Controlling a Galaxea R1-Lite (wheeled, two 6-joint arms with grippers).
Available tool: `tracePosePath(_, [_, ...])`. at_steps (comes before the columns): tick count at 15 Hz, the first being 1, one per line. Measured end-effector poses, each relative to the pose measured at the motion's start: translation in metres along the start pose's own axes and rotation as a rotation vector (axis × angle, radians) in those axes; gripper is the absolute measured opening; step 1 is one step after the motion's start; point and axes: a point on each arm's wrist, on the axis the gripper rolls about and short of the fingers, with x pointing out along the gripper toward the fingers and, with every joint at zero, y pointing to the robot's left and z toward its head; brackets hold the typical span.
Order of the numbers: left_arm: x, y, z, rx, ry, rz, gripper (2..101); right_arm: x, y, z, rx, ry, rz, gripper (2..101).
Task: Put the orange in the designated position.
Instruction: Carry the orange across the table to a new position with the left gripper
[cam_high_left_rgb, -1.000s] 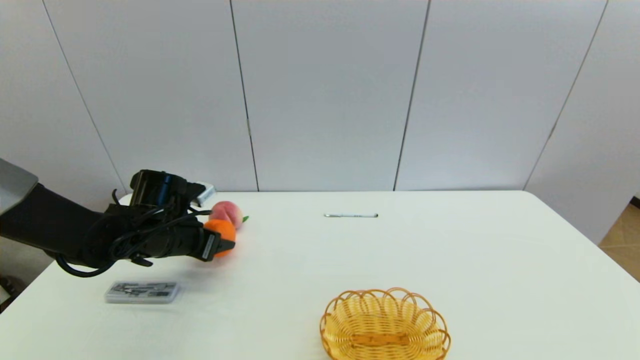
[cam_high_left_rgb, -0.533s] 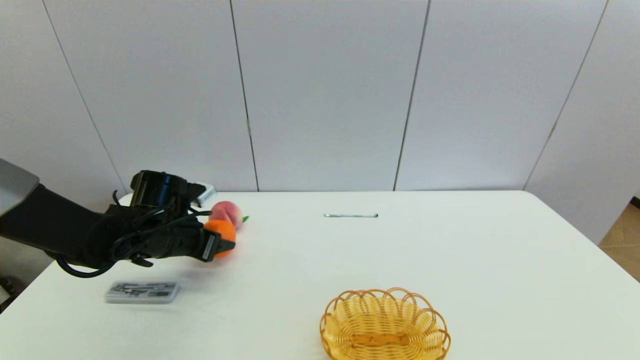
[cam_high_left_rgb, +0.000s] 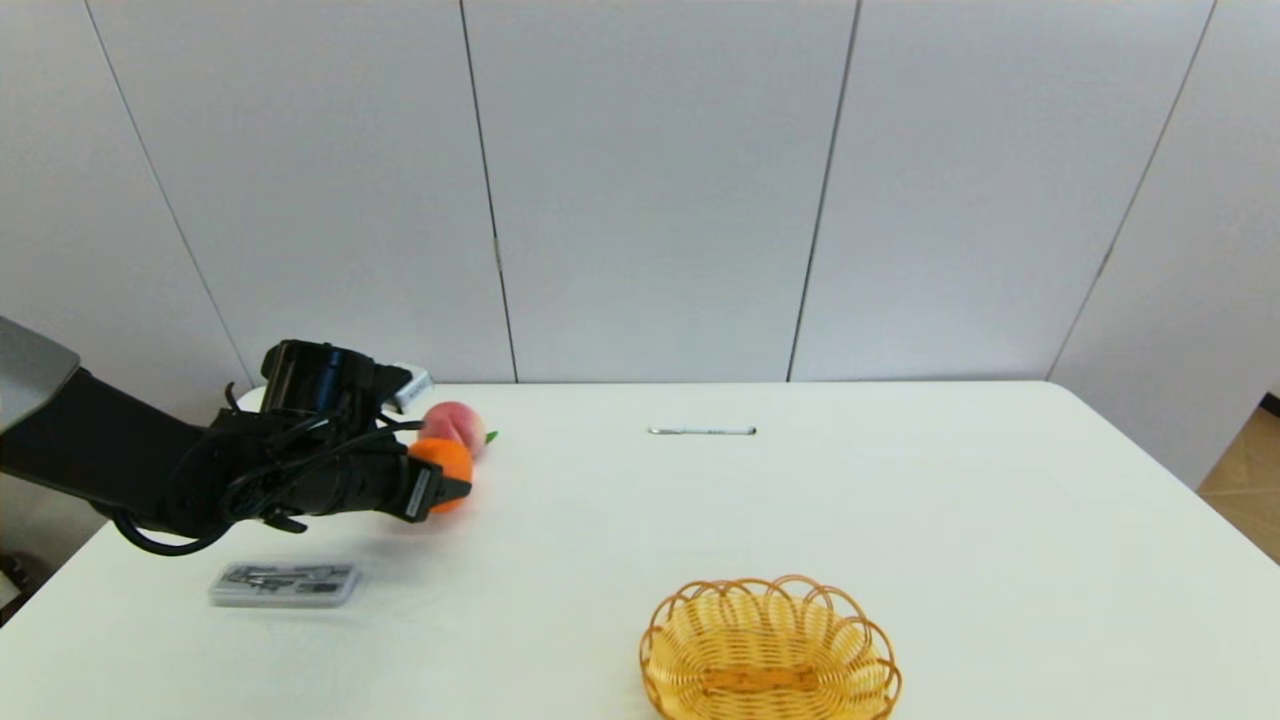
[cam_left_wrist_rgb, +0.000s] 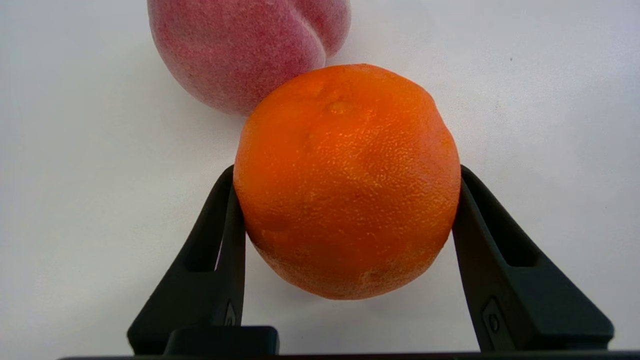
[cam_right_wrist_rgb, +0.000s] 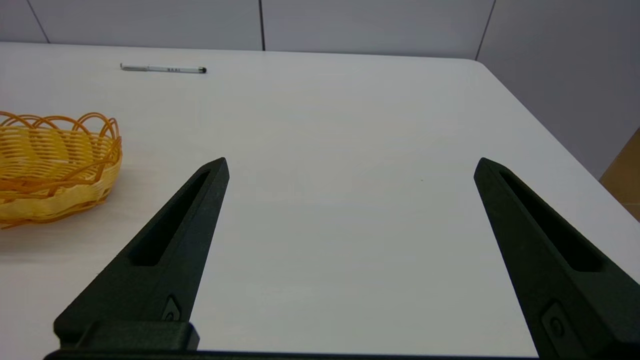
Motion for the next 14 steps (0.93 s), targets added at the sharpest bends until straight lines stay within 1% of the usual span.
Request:
tracePosePath(13, [-0.0022,-0.0017,-0.0017,0.001,0.004,-0.004,66.8,0.0,0.0,0.0,0.0,0.0,0.0,97.3])
tracePosePath(14, [-0.0022,-0.0019,-0.0019,0.001,0.004,-0.004,71.9,0.0,0.0,0.0,0.0,0.0,0.0,97.3])
